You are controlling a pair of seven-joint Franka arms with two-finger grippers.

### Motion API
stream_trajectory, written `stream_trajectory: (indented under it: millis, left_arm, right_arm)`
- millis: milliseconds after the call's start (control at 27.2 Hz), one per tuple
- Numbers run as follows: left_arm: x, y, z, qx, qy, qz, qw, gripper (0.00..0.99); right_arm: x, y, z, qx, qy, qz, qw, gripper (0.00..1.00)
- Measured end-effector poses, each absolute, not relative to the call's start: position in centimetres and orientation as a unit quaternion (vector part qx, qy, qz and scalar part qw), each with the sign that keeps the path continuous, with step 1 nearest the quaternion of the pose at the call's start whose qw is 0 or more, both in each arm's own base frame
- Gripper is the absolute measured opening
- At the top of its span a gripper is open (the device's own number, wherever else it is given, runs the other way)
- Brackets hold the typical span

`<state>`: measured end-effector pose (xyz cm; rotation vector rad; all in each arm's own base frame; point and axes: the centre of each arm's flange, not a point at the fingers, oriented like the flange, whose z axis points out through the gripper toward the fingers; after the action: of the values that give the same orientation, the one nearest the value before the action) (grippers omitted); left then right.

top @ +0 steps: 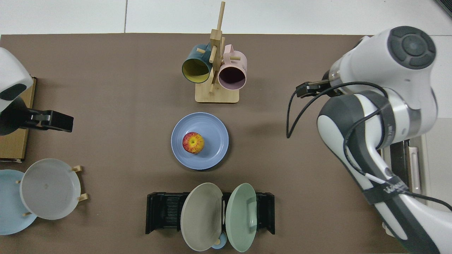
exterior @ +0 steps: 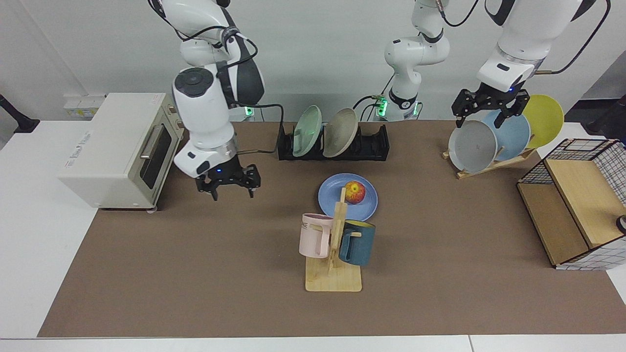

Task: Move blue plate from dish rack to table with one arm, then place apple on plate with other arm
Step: 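Open the right gripper and raise it away from the plate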

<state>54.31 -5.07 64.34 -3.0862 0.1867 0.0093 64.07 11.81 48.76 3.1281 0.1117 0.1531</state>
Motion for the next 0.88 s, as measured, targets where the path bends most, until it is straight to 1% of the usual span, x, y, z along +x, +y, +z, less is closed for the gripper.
stream_trajectory:
  millis: [184, 331, 441, 661, 771, 882]
  left_arm:
    - [54.2, -6.0, 64.3, -0.996, 0.084, 0.004, 0.004, 0.991]
    - [54.2, -6.4, 64.3, -0.996, 0.088, 0.004, -0.001, 0.991]
    - [54.2, -6.6, 64.3, -0.996, 0.09, 0.004, -0.003, 0.991]
    - [54.2, -6.5, 64.3, -0.996, 0.089, 0.004, -0.003, 0.991]
    - [54.2, -6.2, 64.3, -0.996, 0.087, 0.004, -0.003, 0.991]
    - [54.2, -5.9, 64.4, -0.996, 0.084, 0.003, -0.003, 0.991]
  right_arm:
    - [63.2, 6.1, 48.5, 0.999, 0.031, 0.037, 0.016, 1.0]
    - [61.4, 3.6, 49.5, 0.999, 0.026, 0.037, 0.001, 1.0]
    - [59.7, 2.8, 51.9, 0.999, 0.021, 0.046, -0.005, 1.0]
    - [56.5, 1.9, 57.2, 0.999, 0.015, 0.042, -0.009, 1.0]
    - [55.6, 1.5, 59.3, 0.999, 0.012, 0.041, -0.01, 1.0]
    - [55.2, 1.2, 60.3, 0.999, 0.005, 0.031, -0.01, 1.0]
